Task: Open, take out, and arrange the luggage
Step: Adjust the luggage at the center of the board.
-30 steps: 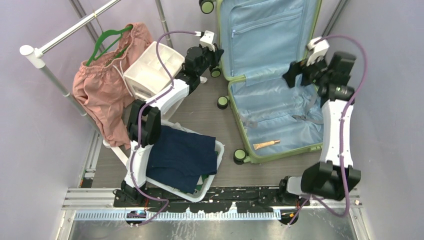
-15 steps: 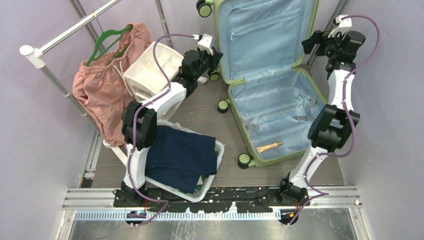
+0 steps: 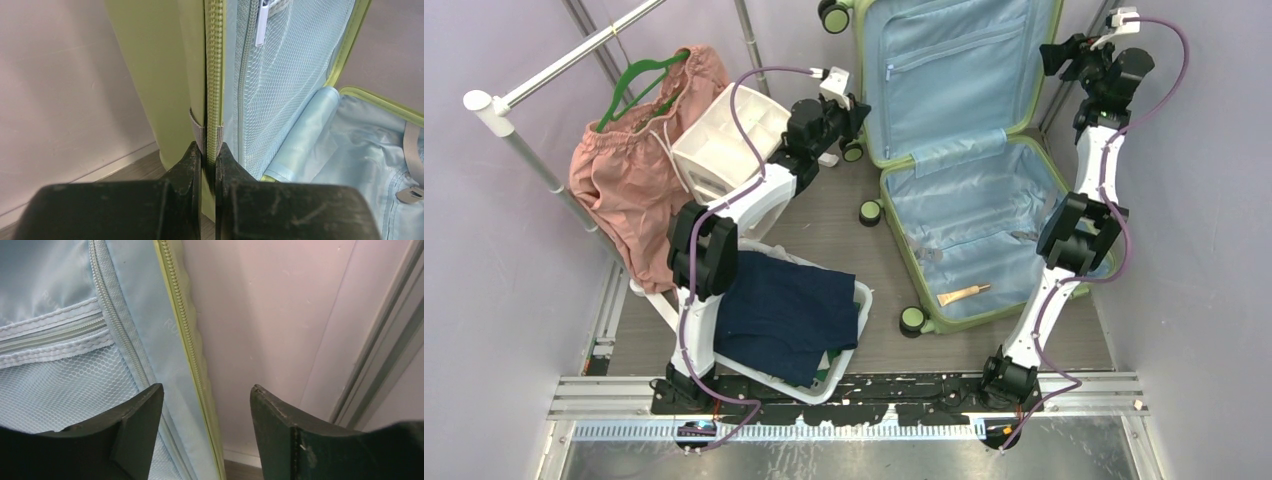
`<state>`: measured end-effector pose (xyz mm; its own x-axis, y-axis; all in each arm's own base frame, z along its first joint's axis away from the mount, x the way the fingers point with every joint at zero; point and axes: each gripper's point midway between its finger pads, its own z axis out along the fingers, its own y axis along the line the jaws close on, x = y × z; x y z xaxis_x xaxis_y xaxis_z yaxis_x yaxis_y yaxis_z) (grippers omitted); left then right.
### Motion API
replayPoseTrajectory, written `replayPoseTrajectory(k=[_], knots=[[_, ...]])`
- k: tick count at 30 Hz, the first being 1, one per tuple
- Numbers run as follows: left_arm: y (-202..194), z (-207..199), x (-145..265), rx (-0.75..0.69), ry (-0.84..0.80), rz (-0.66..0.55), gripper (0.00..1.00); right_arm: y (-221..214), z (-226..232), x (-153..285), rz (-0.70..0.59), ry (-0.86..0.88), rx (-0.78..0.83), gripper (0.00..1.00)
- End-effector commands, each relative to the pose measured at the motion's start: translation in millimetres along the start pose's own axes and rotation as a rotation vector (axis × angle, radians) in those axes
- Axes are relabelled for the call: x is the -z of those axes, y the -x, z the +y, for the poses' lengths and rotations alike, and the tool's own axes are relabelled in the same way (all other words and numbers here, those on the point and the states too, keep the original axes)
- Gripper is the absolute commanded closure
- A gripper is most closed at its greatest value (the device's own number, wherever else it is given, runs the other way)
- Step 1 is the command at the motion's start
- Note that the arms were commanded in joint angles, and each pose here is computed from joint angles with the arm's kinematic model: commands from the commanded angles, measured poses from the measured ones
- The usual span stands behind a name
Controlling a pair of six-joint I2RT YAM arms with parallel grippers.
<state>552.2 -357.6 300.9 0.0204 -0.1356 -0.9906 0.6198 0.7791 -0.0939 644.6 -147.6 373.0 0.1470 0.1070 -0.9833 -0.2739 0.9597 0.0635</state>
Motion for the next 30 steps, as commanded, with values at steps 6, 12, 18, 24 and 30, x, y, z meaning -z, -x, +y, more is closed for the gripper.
replayPoseTrajectory(k=[6, 12, 18, 24, 30], knots=[[114.7, -68.1, 5.9, -0.043, -0.235, -0.243, 1.0, 38.1, 17.2, -20.5, -0.154, 0.114, 0.097, 0.39], [117.9, -75.9, 3.5, -0.055, -0.247, -0.236, 1.0, 35.6, 24.9, -23.9, -0.174, 0.159, 0.11, 0.69], [131.4, -72.2, 6.8, -0.067, -0.213, -0.249, 1.0, 71.3, 32.7, -4.4, -0.247, 0.155, 0.142, 0.95], [147.0, -64.7, 3.1, -0.056, -0.174, -0.276, 1.0, 113.5, 37.7, 27.9, -0.305, 0.092, 0.166, 0.99], [163.3, -51.1, -5.3, -0.015, -0.146, -0.314, 1.0, 144.6, 55.9, 64.5, -0.33, 0.057, 0.177, 0.99]])
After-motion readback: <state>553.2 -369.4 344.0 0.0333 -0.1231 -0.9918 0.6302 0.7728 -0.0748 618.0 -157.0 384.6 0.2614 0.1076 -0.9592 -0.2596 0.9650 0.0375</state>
